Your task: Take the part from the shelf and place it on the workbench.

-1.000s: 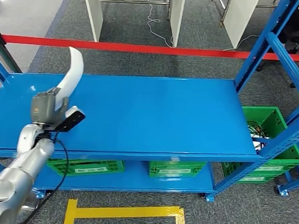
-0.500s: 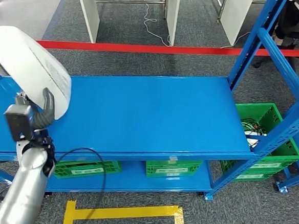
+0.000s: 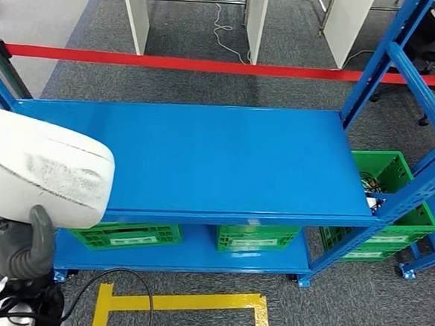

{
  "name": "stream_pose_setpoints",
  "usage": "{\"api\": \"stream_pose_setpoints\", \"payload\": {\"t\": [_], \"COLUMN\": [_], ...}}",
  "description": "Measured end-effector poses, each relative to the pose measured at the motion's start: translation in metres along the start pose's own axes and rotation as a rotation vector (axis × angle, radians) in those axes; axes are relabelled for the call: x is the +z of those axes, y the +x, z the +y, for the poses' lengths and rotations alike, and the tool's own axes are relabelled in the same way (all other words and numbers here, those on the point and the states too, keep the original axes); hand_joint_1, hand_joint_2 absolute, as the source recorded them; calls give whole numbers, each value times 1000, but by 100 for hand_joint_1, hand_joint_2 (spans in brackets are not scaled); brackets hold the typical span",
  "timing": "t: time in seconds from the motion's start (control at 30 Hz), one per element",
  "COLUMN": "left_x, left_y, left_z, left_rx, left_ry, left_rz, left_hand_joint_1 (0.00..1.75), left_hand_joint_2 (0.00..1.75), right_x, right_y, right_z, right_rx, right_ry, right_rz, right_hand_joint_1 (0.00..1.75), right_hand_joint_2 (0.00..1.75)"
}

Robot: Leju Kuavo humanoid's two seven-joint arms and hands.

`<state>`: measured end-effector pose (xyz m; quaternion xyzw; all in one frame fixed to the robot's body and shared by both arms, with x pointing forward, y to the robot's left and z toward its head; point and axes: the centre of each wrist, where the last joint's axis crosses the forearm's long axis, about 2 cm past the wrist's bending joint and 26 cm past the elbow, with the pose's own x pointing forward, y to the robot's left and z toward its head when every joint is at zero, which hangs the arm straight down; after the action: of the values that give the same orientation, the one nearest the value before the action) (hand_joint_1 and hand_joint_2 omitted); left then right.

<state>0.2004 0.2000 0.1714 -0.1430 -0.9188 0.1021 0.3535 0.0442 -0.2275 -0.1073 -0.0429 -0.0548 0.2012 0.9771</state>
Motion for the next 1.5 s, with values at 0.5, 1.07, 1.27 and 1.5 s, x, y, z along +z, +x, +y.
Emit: {"api": "stream_pose_setpoints", "payload": {"t": [0.5,1.07,1.27,1.5], "left_x": [7,14,15,16], "left_y": [15,17,16,16], "left_z": [-4,-5,-4,-2], "left_rx": [43,73,48,57], "left_ry": [-10,-42,-21,-23], "left_rz": [-12,3,11,15], "left_hand_joint_1": [175,175,175,175], "left_hand_joint_2": [175,175,175,175], "right_x": [1,0,0,0], "right_y": [1,-2,-4,-6], "right_z": [4,2,2,3], "right_rx": [4,-33,-13,10], "right_ry": [-91,-30,-19,2], "right_rz": [-81,-117,-101,-116], "right_hand_joint_1": [0,0,0,0], "right_hand_joint_2": [0,0,0,0]}}
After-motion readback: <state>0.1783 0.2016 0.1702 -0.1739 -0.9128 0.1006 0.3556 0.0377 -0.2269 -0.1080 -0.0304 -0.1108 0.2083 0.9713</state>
